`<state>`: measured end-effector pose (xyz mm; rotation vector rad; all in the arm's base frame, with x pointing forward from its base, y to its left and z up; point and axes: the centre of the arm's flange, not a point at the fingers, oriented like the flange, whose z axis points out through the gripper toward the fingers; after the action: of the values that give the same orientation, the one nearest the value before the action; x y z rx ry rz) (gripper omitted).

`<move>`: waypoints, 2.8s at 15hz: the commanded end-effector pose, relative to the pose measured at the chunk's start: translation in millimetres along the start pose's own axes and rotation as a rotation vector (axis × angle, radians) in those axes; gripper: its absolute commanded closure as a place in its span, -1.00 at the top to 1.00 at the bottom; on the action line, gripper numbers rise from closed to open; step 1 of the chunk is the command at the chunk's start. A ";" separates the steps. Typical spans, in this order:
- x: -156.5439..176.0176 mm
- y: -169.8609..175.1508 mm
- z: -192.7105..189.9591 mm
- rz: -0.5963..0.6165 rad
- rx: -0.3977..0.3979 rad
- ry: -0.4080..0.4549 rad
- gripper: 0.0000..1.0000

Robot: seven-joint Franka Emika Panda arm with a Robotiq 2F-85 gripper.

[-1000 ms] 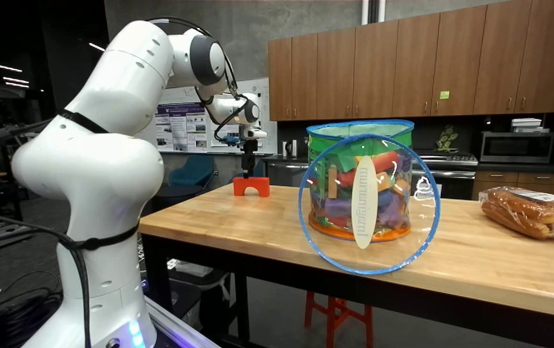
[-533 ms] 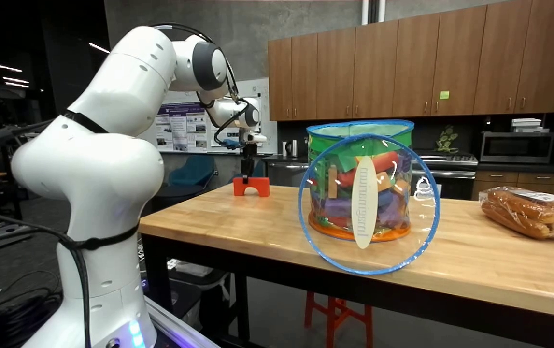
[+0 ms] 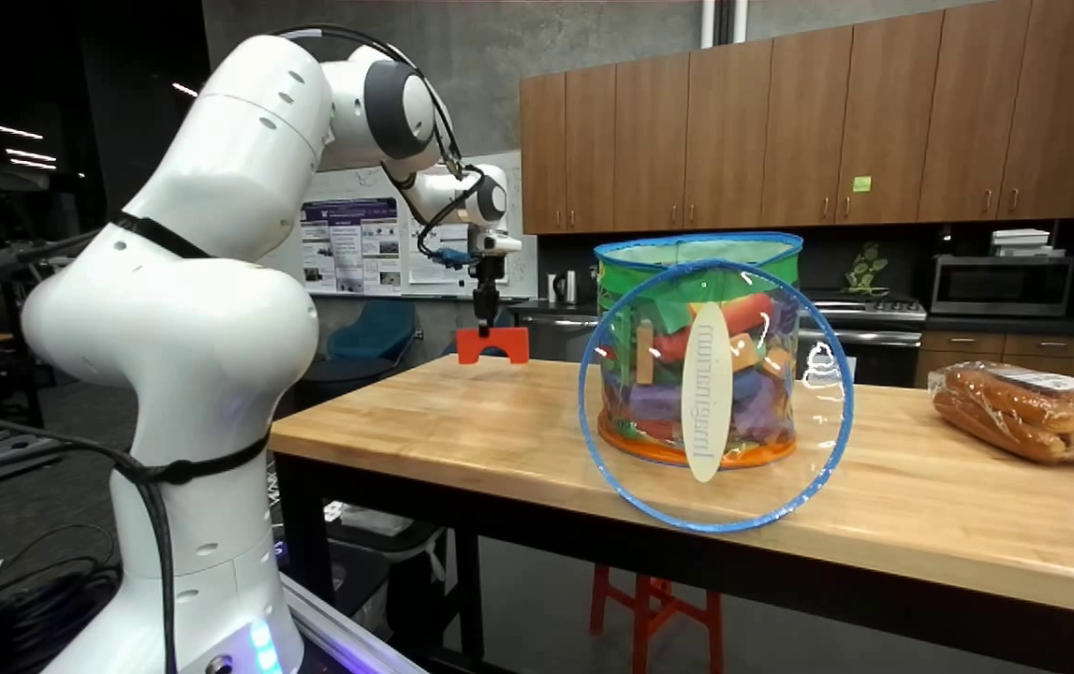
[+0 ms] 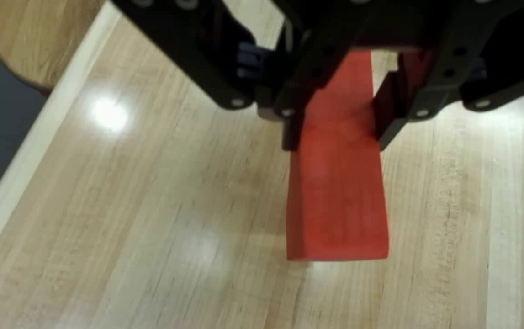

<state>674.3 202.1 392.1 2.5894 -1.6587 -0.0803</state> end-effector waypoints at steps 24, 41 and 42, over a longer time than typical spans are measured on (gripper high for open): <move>135.5 219.4 -187.3 0.705 0.222 0.087 -0.72; 198.2 294.9 -252.3 0.962 0.329 0.197 -0.72; 202.7 296.9 -249.1 0.980 0.317 0.198 -0.72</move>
<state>518.1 -88.2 665.5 1.6412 -2.7233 0.5148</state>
